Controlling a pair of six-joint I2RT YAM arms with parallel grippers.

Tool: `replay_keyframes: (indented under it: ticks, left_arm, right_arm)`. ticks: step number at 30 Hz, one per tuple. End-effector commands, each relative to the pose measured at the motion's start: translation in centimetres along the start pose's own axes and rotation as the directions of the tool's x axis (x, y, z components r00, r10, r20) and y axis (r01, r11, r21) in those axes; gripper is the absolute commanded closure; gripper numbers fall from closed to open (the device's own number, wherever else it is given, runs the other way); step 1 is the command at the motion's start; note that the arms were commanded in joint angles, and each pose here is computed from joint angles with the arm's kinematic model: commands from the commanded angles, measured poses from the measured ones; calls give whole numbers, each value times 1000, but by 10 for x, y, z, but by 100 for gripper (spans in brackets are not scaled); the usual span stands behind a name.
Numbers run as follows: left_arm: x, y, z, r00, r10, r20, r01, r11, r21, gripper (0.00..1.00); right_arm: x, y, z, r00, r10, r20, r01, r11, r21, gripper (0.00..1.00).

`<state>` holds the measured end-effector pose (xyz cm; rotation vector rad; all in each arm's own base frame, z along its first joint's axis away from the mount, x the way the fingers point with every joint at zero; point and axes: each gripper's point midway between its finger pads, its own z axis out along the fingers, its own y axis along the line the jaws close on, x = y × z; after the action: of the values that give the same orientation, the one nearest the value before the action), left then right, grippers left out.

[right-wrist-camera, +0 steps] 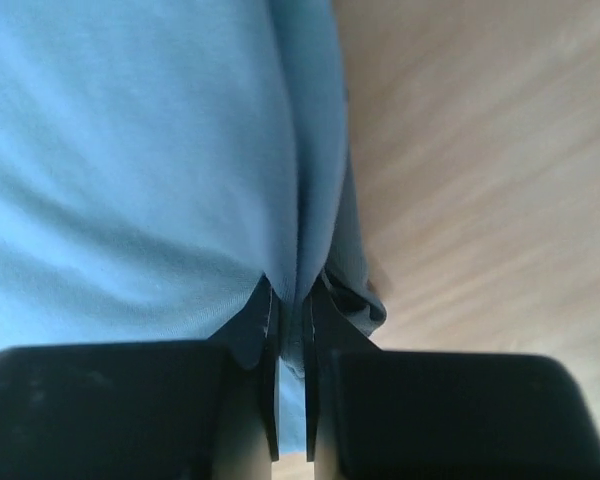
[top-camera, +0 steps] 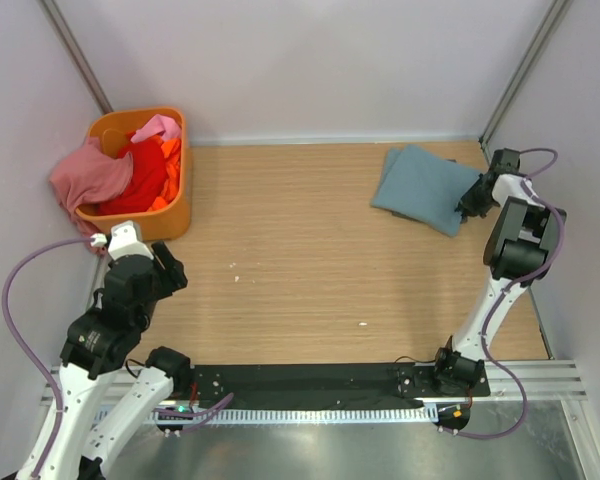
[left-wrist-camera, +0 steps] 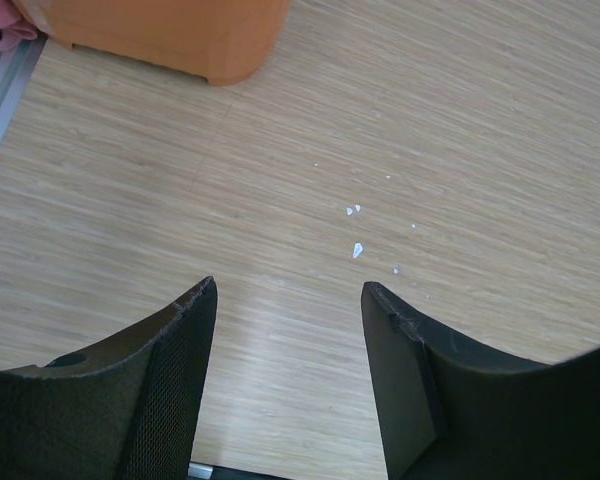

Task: Fold and stack the t-shirts
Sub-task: Neatly place the folded tshirt to the corner, then reset both grippers

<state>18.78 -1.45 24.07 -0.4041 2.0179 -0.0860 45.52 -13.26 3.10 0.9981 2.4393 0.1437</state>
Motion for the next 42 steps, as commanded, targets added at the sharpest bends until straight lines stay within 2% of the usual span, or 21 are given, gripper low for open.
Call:
replay_keyframes:
  ticks: [1,4,5,6,8,9,17,20,23,24,27,28,31,34,38,40,41,42]
  left_arm:
    - [-8,2,3,999,-24,33,25,999,-28,39]
    - [-7,2,6,1000,-17,22,18,999,-37,39]
    - [-7,2,6,1000,-18,22,19,999,-39,39]
    - [-7,2,6,1000,-17,20,17,999,-42,39]
    - [-6,2,8,1000,-14,14,15,999,-47,39]
    - [-6,2,8,1000,-13,13,14,999,-48,39]
    - [-6,3,9,1000,-13,11,13,998,-61,39]
    - [-6,3,10,1000,-9,5,10,998,-65,39]
    - [-4,3,12,1000,-5,-3,5,998,-68,40]
    - [-5,2,11,1000,-5,-1,5,998,-65,40]
    - [-5,2,11,1000,-7,0,7,998,-62,40]
    - [-5,2,11,1000,-8,2,8,998,-59,40]
    - [-6,2,9,1000,-13,11,14,998,-54,40]
    - [-7,2,7,1000,-18,21,19,999,-46,40]
    - [-8,1,5,999,-18,28,19,999,-31,39]
    - [-8,-3,6,1000,-10,22,10,1000,-12,38]
    - [-10,-8,8,1000,2,16,-2,1000,4,38]
    - [-12,-12,9,1000,8,10,-8,1000,18,38]
  right_arm:
    - [-43,-2,17,996,22,86,-24,1000,17,97]
    - [-82,0,14,989,11,146,-17,999,39,97]
    - [-86,-12,27,989,5,150,-21,995,102,97]
    - [-108,-8,19,983,1,186,-20,994,105,98]
    - [-114,-15,36,985,-10,170,-13,991,135,98]
    - [-131,-10,29,980,-10,201,-15,992,125,98]
    - [-161,-13,46,966,-42,256,11,993,119,98]
    - [-179,-13,40,952,-50,302,17,994,110,85]
    - [-204,-14,28,925,-48,378,9,994,106,52]
    - [-217,-12,20,907,-44,418,1,995,103,36]
    - [-246,-13,-13,861,-26,508,-34,994,108,20]
    - [-259,-10,-38,832,-24,554,-46,993,113,19]
    - [-270,-8,-80,793,-15,610,-72,990,118,16]
    - [-267,1,-140,759,19,650,-98,992,85,16]
    - [-226,28,-222,736,63,674,-71,997,-17,15]
    - [-194,59,-244,744,67,664,-8,996,-92,15]
    - [-163,64,-228,777,65,626,2,994,-106,14]
    - [-145,83,-275,736,77,672,57,983,-176,14]
